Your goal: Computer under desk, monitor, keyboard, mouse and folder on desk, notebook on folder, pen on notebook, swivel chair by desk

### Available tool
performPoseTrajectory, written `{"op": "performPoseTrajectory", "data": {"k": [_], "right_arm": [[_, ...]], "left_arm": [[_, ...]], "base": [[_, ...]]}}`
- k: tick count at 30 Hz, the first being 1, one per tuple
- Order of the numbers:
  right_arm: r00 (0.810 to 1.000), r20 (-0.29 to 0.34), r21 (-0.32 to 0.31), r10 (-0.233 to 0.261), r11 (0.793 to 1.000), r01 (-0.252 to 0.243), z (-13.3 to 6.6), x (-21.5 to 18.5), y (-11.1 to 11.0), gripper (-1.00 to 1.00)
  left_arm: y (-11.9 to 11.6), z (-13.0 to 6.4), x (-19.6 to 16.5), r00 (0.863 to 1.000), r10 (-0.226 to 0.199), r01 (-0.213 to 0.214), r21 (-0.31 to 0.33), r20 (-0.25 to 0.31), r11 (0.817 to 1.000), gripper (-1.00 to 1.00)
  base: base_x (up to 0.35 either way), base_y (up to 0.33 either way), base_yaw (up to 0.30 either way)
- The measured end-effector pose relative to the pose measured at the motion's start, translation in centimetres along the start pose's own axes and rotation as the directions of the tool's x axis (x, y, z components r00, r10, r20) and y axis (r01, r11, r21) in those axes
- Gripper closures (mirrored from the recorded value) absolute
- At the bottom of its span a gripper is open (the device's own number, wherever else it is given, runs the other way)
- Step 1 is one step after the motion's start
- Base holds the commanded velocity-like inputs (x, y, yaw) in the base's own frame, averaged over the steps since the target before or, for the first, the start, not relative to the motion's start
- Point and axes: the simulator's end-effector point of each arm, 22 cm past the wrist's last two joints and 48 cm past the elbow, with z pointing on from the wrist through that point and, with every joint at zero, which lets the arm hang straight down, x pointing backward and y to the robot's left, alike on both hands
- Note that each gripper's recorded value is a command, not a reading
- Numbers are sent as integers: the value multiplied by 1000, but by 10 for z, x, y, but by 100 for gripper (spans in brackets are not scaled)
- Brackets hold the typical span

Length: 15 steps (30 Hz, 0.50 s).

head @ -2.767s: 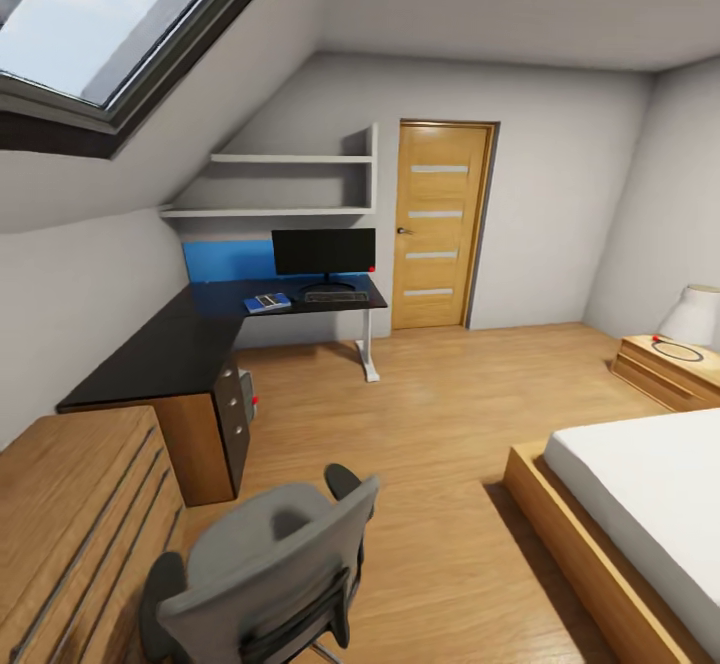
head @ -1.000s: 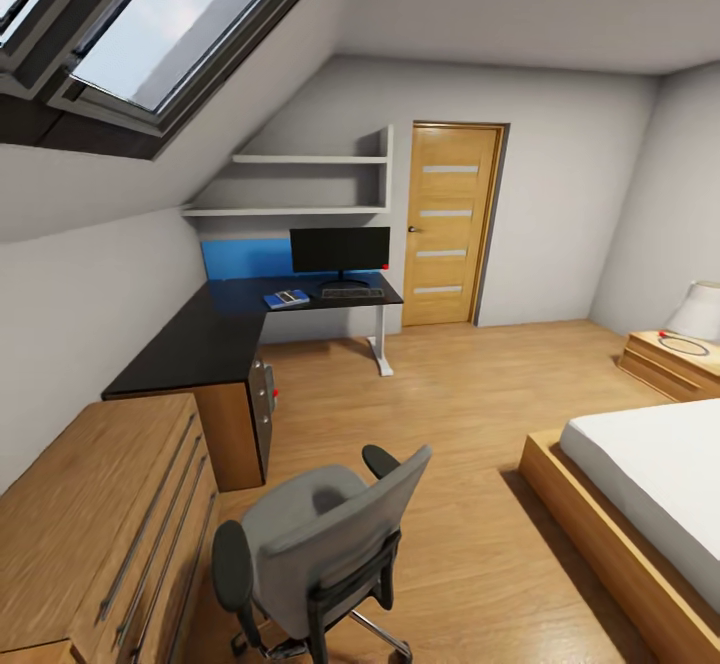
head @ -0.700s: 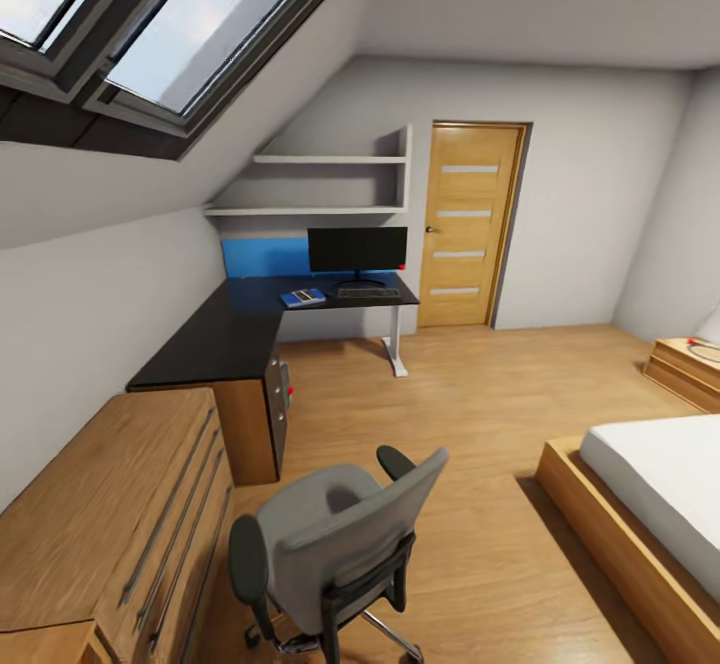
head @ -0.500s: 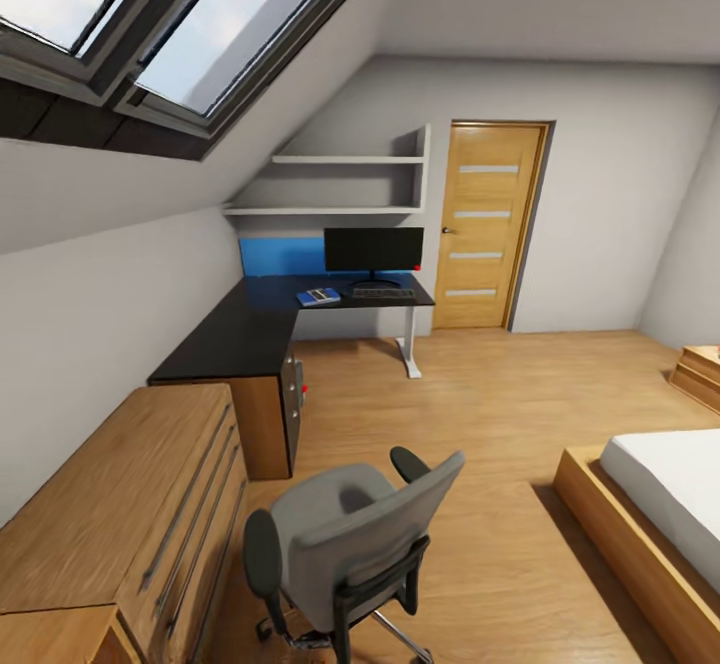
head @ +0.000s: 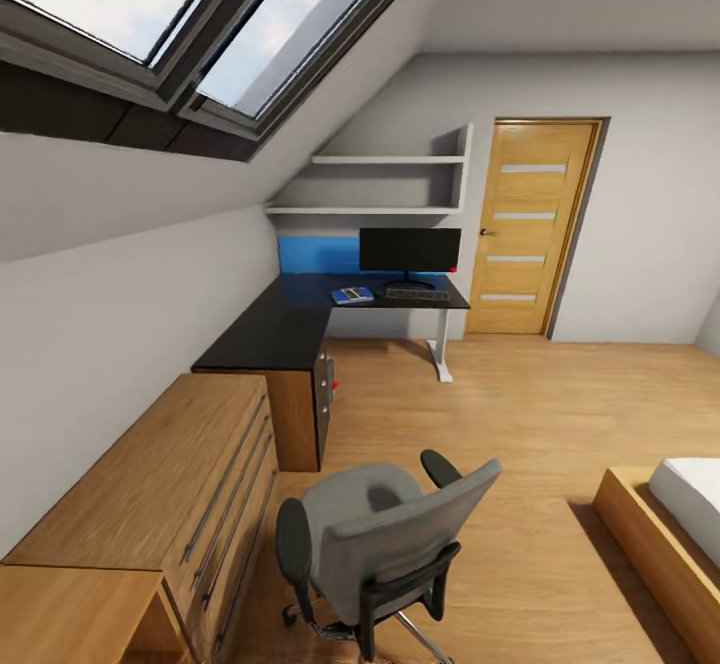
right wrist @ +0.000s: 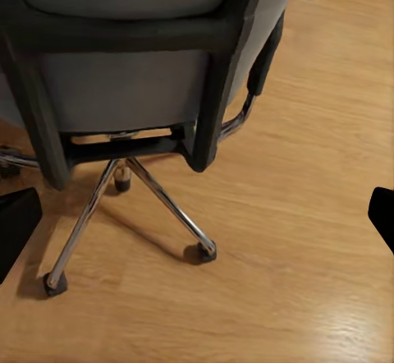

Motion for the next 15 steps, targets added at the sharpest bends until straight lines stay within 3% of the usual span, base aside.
{"op": "performPoseTrajectory", "data": {"k": [9, 15], "right_arm": [[1000, 0, -3, -1, 1000, 1, 0, 0, 1, -100], [1000, 0, -3, -1, 1000, 1, 0, 0, 0, -100]], "left_arm": [[0, 0, 0, 1000, 0, 0, 0, -1, 1000, -100], [0, 0, 0, 1000, 0, 0, 0, 0, 1000, -100]], "base": [[-242, 0, 26], [-109, 0, 4]]}}
